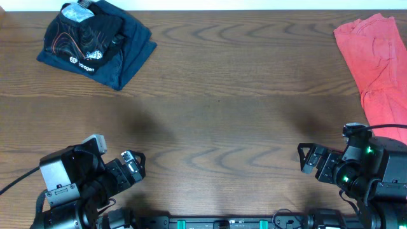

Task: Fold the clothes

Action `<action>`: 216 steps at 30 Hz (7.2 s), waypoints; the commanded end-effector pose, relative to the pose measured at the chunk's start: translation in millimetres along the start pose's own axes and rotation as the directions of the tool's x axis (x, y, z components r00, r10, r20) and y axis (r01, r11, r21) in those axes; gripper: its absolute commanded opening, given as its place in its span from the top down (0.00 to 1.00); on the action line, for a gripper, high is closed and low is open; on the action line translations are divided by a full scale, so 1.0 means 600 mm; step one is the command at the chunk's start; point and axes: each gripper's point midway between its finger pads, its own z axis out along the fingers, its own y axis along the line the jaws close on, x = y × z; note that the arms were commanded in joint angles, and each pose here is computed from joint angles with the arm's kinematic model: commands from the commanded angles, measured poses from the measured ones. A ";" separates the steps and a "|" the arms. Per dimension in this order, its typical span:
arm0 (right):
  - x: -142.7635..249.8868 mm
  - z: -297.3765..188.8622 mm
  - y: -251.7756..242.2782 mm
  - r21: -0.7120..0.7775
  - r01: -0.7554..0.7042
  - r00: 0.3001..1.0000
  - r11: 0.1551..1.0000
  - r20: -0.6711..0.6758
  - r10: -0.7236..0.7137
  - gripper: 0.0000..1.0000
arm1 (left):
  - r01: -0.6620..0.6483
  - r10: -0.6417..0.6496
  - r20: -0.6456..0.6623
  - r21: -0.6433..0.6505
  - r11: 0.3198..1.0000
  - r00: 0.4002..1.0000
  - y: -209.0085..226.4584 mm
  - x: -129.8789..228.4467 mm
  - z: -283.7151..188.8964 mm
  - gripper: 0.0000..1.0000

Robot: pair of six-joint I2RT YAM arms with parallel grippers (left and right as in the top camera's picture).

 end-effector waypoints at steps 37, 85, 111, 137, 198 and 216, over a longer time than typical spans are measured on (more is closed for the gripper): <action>-0.033 0.076 -0.012 -0.071 0.107 0.942 0.992 0.325 -0.079 0.01 | -0.004 0.004 -0.008 0.004 1.000 1.000 0.000 0.002 0.002 0.02; -0.060 0.104 0.006 0.174 0.521 0.423 0.836 0.798 -0.430 0.01 | -0.004 0.004 -0.008 0.004 1.000 1.000 0.000 0.002 0.002 0.02; -0.026 0.152 -0.017 0.161 0.531 0.533 0.832 0.700 -0.475 0.01 | -0.004 0.004 -0.008 0.004 1.000 1.000 0.000 0.002 0.002 0.02; -0.026 0.153 -0.017 0.162 0.530 0.533 0.832 0.700 -0.476 0.01 | -0.021 0.021 -0.016 0.012 1.000 1.000 -0.004 0.005 0.003 0.02; -0.026 0.153 -0.017 0.161 0.530 0.534 0.832 0.699 -0.476 0.01 | -0.265 0.200 0.761 -0.039 0.964 0.618 0.055 -0.110 0.156 0.02; -0.026 0.153 -0.017 0.161 0.530 0.534 0.832 0.699 -0.476 0.01 | -0.264 0.201 0.759 -0.040 0.964 0.619 0.055 -0.110 0.157 0.02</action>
